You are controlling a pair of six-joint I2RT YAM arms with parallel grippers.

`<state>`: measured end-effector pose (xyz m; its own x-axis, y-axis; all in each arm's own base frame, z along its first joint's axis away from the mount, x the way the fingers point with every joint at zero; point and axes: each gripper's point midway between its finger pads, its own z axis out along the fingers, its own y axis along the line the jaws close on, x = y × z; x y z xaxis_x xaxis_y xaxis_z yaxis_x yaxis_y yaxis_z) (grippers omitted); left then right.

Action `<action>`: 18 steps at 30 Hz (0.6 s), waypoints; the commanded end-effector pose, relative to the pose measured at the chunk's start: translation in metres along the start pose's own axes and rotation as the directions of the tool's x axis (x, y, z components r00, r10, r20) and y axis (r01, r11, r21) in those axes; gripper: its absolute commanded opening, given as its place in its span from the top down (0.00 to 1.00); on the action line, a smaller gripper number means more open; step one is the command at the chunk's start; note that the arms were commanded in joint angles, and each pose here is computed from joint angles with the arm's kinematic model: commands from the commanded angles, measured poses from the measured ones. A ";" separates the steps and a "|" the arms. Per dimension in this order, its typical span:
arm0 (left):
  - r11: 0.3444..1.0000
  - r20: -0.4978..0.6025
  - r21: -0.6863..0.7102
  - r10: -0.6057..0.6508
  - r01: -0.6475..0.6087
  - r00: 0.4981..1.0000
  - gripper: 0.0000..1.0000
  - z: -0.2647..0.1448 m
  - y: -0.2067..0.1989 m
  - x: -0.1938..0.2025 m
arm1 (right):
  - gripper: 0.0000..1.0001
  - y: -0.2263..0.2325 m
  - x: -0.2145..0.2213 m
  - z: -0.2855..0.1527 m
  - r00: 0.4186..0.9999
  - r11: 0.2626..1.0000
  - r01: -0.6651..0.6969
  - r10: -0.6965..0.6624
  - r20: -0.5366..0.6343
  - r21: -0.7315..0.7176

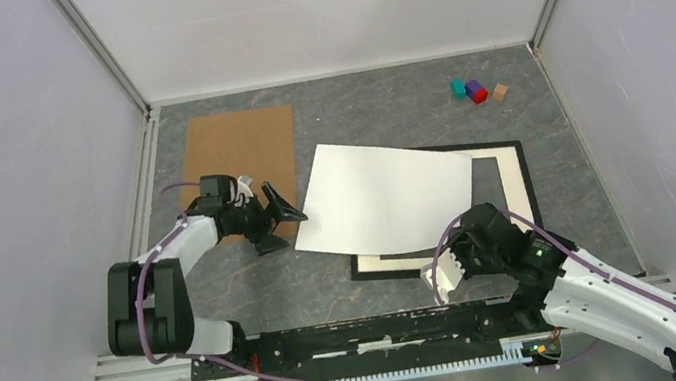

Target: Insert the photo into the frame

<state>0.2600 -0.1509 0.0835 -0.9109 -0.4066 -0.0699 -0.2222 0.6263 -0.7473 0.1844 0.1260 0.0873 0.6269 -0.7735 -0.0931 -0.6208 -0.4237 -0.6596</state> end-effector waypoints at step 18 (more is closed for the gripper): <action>0.904 0.003 -0.426 0.047 -0.041 0.999 0.00 0.044 0.059 0.016 | 1.00 -0.007 -0.014 -0.001 0.995 0.997 0.049 -0.054 0.085 0.058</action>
<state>0.2699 -0.1519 0.0315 -0.9173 -0.3601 -0.1700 -0.2540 0.8578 -0.4468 0.1777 0.1298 0.0810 0.6615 -0.7415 -0.1128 -0.5994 -0.4323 -0.6737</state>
